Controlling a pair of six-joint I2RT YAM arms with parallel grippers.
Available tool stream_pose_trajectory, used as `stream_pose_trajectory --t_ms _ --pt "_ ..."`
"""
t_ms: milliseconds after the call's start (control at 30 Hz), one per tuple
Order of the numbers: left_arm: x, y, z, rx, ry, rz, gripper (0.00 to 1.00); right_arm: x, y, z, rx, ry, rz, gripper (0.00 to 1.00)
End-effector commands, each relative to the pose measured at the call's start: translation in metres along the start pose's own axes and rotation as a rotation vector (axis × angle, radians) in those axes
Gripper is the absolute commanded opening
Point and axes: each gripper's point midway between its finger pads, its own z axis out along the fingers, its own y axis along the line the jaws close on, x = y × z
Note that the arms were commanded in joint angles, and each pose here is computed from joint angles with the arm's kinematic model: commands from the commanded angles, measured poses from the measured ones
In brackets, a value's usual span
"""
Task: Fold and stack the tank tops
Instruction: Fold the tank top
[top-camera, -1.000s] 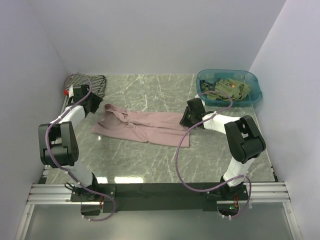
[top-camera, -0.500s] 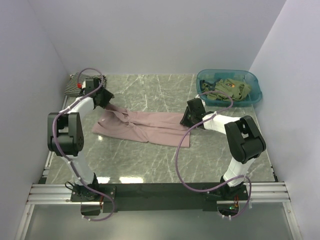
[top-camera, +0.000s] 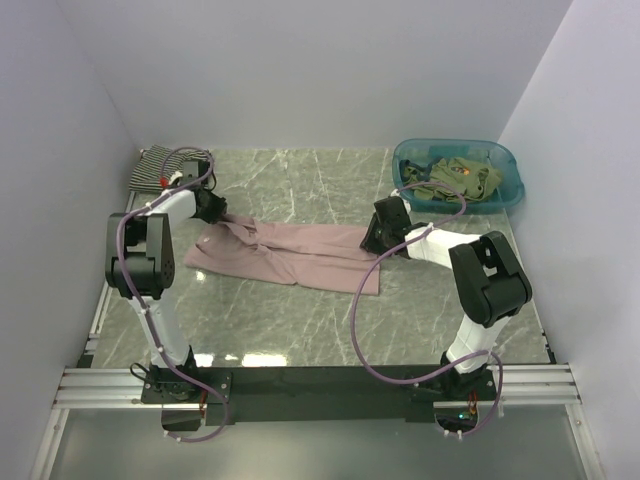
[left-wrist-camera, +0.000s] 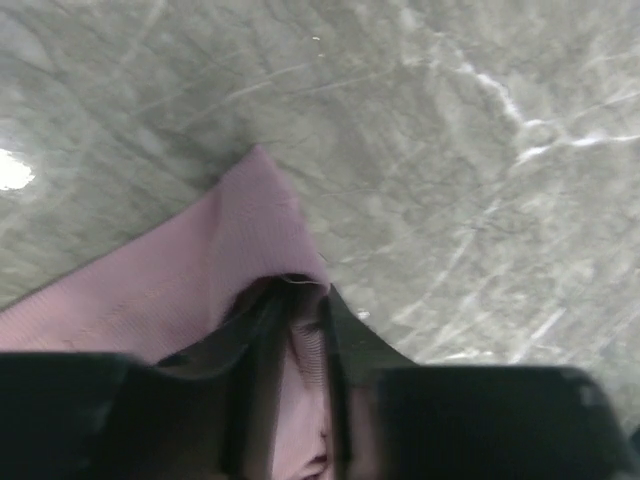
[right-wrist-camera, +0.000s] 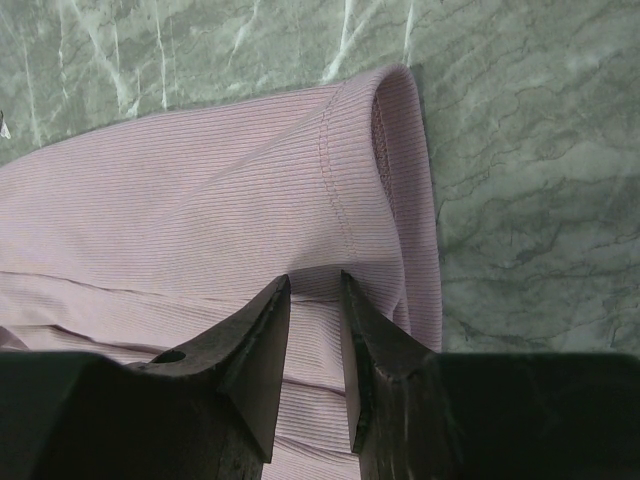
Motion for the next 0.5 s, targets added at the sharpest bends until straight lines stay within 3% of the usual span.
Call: stream_pose_trajectory --t_ms 0,200,467 --pt "-0.016 -0.009 -0.006 -0.001 -0.056 -0.006 0.22 0.024 -0.045 0.003 0.151 0.069 -0.025 0.34" --pt "-0.030 -0.018 -0.011 0.035 -0.107 0.014 0.01 0.024 -0.047 0.003 0.157 0.068 -0.025 0.34" --pt "-0.049 -0.024 -0.026 0.114 -0.204 0.023 0.01 0.023 -0.053 0.002 0.171 0.065 -0.011 0.34"
